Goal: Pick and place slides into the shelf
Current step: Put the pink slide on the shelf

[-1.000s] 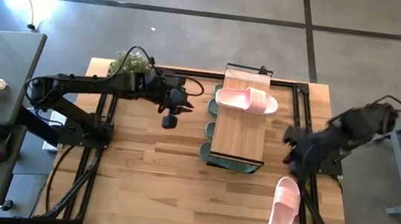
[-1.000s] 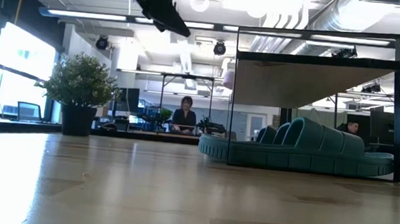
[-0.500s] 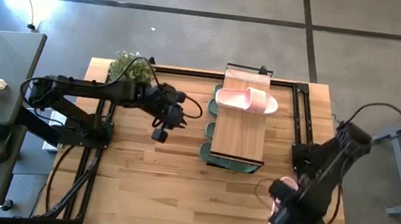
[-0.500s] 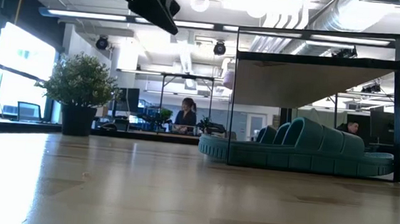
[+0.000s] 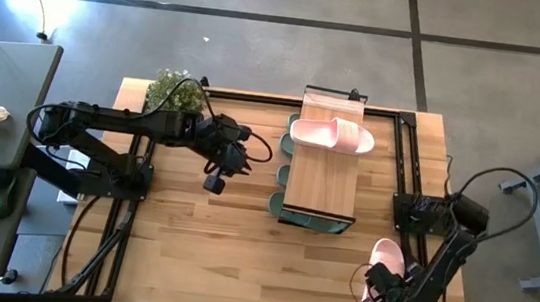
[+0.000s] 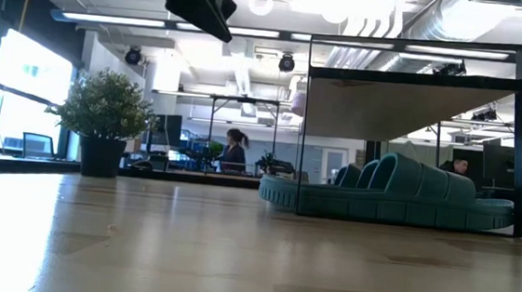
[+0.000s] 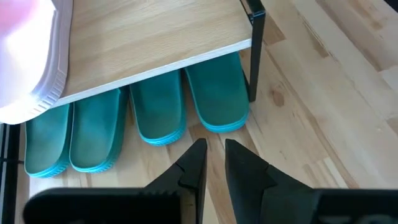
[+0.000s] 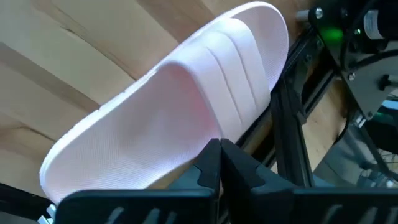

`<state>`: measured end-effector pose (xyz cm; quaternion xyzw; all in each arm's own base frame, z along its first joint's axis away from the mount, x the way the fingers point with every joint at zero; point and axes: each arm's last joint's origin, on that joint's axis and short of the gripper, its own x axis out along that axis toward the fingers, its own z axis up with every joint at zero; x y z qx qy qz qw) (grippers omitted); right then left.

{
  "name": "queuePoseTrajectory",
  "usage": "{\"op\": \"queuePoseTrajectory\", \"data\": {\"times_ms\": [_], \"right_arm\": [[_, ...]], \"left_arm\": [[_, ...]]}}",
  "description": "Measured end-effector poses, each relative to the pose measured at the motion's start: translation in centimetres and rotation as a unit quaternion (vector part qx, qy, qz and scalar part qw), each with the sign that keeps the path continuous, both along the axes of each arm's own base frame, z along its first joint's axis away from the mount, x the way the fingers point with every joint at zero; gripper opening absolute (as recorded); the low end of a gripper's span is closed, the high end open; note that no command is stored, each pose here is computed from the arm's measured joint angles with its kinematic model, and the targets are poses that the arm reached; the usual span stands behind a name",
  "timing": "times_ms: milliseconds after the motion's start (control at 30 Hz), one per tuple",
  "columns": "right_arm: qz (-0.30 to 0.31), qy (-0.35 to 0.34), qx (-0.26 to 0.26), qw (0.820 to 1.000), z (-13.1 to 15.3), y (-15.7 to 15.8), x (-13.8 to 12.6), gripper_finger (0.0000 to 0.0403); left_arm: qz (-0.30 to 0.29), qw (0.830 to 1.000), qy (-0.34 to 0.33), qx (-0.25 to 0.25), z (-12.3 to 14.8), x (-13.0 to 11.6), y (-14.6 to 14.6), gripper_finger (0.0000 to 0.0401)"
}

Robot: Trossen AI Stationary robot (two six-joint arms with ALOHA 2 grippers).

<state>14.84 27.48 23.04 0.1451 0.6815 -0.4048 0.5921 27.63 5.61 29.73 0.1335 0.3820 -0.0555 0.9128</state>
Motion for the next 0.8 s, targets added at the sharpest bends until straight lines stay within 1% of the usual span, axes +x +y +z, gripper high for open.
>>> {"op": "queuePoseTrajectory", "data": {"times_ms": [67,133,367,467,533,667,800], "right_arm": [[-0.004,-0.008,-0.006,1.0,0.0,0.3,-0.5,0.0006],[0.0,-0.01,-0.008,1.0,0.0,0.6,-1.1,0.0024],[0.055,-0.04,-0.02,0.997,0.0,1.4,-3.0,0.0138],[0.073,-0.036,-0.022,0.996,-0.2,1.7,-3.4,0.0168],[0.088,-0.029,-0.027,0.995,-0.7,2.0,-3.6,0.0175],[0.101,0.007,-0.036,0.994,-2.2,2.5,-3.5,0.0176],[0.104,0.013,-0.055,0.993,-3.4,2.8,-3.0,0.0177]], "left_arm": [[0.0,1.0,0.0,0.0,0.0,0.0,0.0,0.0046],[0.0,1.0,0.0,0.0,0.0,0.0,0.0,0.0046],[0.0,1.0,0.0,0.0,0.0,0.0,0.0,0.0046],[0.0,1.0,0.0,0.0,0.0,0.0,0.0,0.0046],[0.002,1.0,0.0,0.002,0.0,0.0,0.0,0.0046],[0.003,1.0,-0.004,0.007,0.1,0.1,0.1,0.0046],[0.002,1.0,-0.005,0.007,0.1,0.1,0.1,0.0046]]}}
